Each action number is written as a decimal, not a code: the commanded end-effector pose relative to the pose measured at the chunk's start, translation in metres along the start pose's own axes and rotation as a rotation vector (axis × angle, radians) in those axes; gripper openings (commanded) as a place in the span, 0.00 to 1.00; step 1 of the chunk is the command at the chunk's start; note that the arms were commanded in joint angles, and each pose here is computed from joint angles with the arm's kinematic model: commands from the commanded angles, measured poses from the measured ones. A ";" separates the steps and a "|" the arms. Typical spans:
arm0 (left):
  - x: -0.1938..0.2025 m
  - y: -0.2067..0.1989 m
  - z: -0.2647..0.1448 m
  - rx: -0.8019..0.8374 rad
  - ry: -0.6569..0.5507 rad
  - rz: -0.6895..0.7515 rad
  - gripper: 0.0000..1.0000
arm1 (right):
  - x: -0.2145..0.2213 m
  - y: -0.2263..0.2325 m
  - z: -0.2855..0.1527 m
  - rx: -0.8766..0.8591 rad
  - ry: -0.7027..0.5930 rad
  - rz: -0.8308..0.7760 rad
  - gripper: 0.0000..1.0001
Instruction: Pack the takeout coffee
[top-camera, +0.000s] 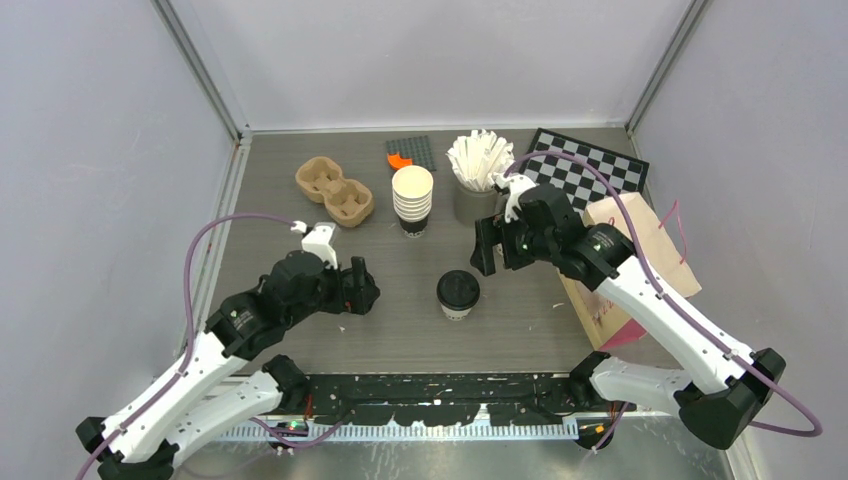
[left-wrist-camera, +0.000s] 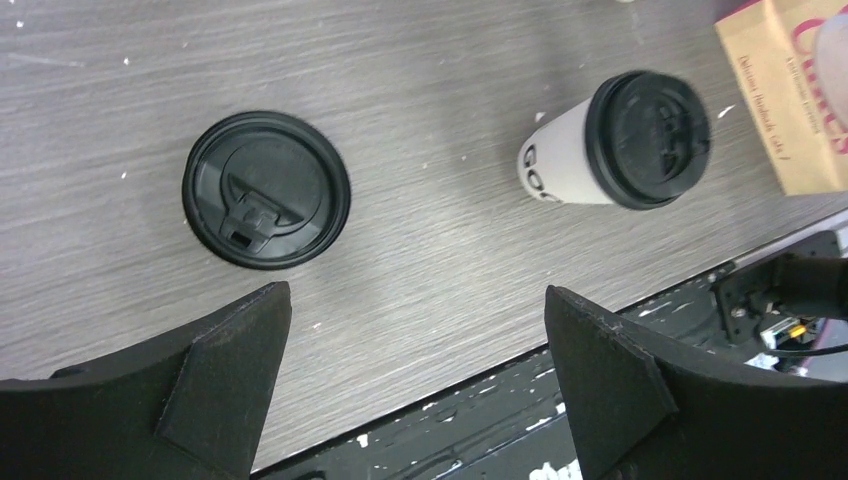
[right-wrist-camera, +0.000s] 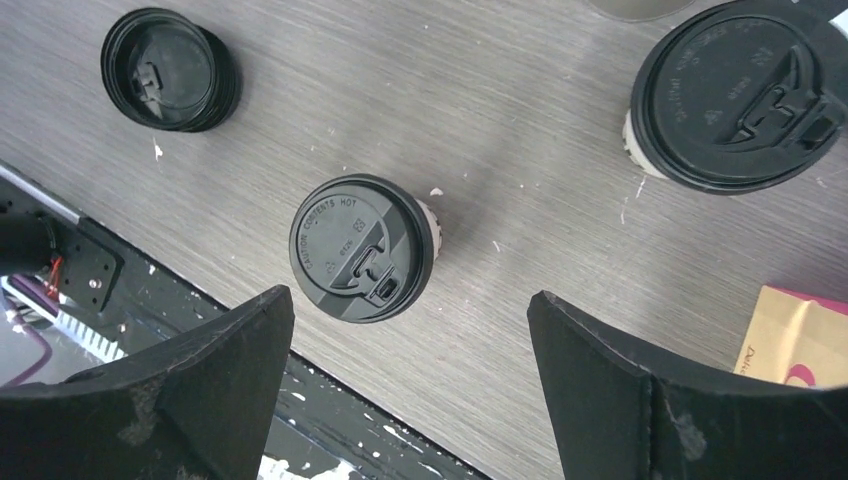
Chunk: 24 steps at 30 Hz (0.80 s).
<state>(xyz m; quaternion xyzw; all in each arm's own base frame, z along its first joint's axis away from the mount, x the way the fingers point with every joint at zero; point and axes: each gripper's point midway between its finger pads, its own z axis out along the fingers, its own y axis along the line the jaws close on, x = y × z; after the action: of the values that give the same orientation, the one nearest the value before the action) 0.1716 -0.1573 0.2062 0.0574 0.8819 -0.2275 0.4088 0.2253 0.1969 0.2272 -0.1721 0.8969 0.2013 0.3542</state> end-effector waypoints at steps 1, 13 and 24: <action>0.004 0.013 -0.002 -0.018 -0.057 0.021 1.00 | -0.012 0.019 0.002 -0.070 -0.065 0.003 0.91; -0.026 0.013 -0.044 0.000 -0.143 0.127 1.00 | 0.010 0.052 0.027 -0.064 -0.037 -0.241 0.96; -0.009 0.021 -0.029 -0.034 -0.082 0.148 1.00 | 0.047 0.044 0.075 -0.048 0.119 -0.340 0.97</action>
<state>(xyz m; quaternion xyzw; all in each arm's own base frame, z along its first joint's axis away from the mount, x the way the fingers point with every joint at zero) 0.1612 -0.1270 0.2280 0.1004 0.8580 -0.1986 0.4630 0.2112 0.2515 0.1678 -0.3185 0.8771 0.1475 0.3279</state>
